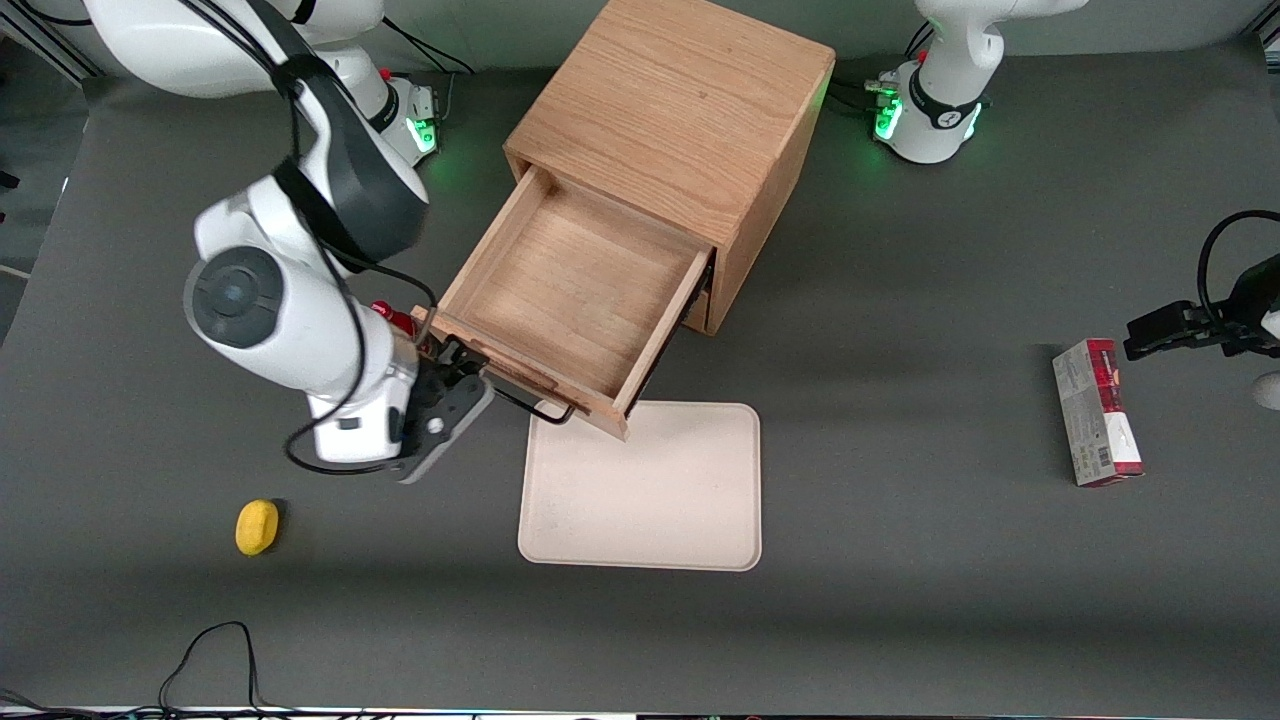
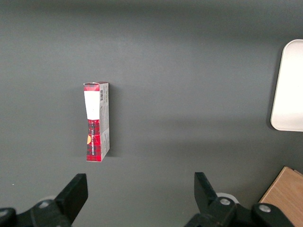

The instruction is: Open upper drawer

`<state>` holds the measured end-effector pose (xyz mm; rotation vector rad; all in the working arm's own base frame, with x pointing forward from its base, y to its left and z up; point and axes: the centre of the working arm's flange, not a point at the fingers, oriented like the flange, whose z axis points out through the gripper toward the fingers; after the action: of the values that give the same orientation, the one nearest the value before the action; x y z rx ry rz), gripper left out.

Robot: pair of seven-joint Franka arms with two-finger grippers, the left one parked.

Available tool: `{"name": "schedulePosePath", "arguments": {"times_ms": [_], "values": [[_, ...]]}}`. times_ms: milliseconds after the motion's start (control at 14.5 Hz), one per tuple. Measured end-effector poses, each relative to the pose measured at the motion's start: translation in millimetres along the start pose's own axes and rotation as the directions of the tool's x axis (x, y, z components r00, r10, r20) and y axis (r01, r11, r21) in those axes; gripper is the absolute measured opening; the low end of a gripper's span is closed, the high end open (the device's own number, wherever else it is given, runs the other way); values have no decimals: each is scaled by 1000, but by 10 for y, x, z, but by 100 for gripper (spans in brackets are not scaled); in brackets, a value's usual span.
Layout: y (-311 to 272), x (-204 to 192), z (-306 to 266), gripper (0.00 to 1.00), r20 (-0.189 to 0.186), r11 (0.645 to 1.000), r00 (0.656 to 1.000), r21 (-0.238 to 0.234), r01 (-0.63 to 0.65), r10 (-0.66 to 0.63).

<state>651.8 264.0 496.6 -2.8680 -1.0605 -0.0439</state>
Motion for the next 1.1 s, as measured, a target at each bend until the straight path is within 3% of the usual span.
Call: {"name": "schedulePosePath", "arguments": {"times_ms": [138,276,414,828,966,1103], "values": [[128,-154,-339,100,-12,993,993,-33,-114,114],[266,-444,-621,100,37,981,982,-61,-183,185],[463,-827,-854,100,62,959,959,-82,-272,277],[875,-2378,-1198,100,65,806,804,-73,-587,591],[863,-2671,-1265,100,67,739,736,-68,-670,673],[803,-2749,-1315,100,59,701,699,-68,-710,713]]}}
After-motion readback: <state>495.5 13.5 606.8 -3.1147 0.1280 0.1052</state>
